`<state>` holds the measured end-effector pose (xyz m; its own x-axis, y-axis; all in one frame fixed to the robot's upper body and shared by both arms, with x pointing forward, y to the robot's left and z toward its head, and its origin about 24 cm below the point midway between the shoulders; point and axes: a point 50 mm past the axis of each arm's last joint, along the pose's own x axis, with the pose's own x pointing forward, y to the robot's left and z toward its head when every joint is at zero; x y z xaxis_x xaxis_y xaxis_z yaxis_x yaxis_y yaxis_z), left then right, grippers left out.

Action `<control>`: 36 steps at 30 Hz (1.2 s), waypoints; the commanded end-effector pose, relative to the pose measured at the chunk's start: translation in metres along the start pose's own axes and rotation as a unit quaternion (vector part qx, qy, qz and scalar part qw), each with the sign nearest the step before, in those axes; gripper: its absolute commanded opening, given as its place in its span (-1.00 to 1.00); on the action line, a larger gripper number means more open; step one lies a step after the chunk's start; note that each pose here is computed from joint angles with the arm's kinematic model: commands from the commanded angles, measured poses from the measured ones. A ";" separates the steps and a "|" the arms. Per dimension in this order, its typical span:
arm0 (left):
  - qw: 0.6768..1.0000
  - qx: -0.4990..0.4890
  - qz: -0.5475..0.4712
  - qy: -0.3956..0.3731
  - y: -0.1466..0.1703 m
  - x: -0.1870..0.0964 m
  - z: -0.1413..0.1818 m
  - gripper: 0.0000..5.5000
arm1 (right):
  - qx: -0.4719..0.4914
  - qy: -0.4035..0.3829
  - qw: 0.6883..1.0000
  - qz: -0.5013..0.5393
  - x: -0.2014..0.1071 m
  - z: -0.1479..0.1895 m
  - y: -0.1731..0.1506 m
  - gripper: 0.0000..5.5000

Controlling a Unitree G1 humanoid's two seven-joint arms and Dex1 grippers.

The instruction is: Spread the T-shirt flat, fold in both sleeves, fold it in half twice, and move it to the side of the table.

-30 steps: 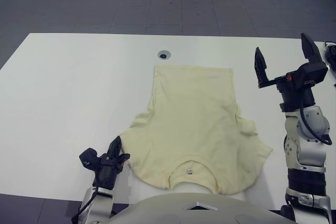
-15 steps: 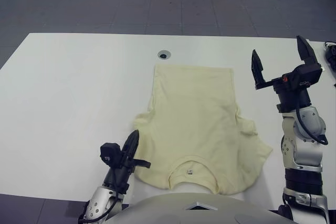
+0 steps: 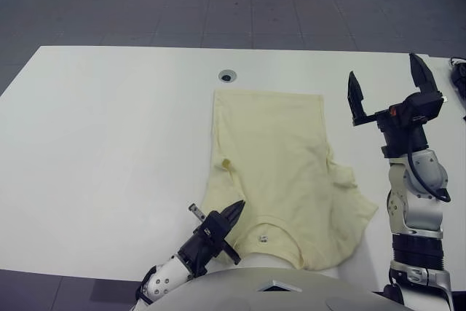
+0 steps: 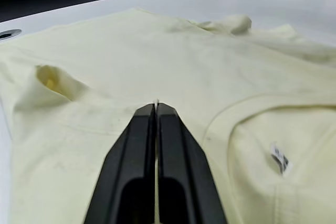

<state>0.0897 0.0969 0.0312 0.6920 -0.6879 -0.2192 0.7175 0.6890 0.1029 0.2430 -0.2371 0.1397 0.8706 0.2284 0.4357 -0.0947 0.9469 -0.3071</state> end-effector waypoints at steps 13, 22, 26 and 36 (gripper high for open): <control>1.000 0.004 -0.022 0.001 0.003 -0.003 0.006 -0.85 | -0.004 0.008 1.000 0.002 -0.004 -0.002 -0.005 0.96; 0.997 -0.066 -0.036 0.013 0.008 -0.007 0.004 -0.28 | 0.014 0.051 0.999 0.009 -0.014 -0.005 -0.023 0.96; 0.994 -0.106 0.000 -0.004 0.028 -0.008 0.008 -0.02 | 0.116 0.104 0.983 0.092 -0.032 -0.007 -0.031 0.96; 0.925 -0.131 0.304 -0.188 0.136 -0.044 0.065 0.56 | 0.317 0.337 0.859 0.218 -0.150 -0.029 -0.086 0.96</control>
<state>0.1586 0.1917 0.1110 0.9597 -0.2393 0.1471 0.2619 0.9517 -0.1601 0.1477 -0.3429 0.0838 0.7668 0.6253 -0.1453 -0.5770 0.7706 0.2707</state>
